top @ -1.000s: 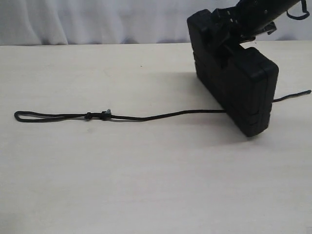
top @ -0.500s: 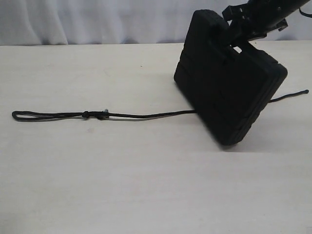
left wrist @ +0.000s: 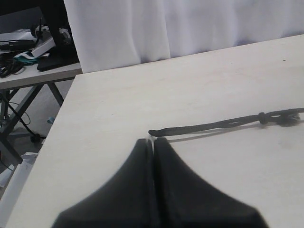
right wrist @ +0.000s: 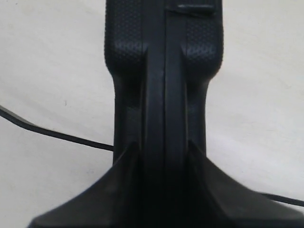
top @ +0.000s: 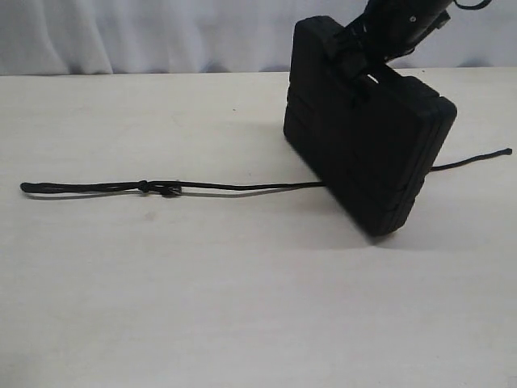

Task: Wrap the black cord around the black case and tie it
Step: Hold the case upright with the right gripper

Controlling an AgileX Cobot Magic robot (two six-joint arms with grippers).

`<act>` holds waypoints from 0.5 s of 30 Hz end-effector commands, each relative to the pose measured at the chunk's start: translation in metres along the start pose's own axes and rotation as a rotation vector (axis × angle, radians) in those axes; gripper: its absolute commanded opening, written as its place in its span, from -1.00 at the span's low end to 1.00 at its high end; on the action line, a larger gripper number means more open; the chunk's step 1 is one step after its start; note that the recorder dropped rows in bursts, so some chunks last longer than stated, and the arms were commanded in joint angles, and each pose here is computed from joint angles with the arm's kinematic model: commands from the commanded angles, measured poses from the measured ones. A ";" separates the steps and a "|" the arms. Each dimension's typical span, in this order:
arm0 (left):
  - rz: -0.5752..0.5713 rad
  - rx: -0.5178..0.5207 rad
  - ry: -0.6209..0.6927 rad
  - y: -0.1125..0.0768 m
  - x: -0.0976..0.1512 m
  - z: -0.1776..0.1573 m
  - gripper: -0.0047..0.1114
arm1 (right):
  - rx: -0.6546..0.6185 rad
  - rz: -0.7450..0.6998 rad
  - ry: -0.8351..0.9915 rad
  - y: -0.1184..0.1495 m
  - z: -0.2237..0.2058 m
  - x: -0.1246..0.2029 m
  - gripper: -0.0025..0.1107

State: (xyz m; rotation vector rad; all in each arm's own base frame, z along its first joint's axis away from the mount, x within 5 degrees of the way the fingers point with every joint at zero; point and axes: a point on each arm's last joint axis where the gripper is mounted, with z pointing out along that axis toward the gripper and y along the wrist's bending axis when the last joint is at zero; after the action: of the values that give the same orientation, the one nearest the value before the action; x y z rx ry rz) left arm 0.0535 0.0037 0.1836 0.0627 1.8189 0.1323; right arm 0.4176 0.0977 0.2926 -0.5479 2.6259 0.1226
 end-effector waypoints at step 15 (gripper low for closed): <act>-0.007 0.005 -0.010 0.000 0.000 0.000 -0.92 | 0.051 -0.020 -0.039 -0.002 -0.022 -0.001 -0.38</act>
State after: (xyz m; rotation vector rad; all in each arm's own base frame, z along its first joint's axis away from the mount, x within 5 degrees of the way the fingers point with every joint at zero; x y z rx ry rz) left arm 0.0535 0.0037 0.1836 0.0627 1.8189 0.1323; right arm 0.4117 0.0933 0.3088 -0.5515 2.5858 0.0636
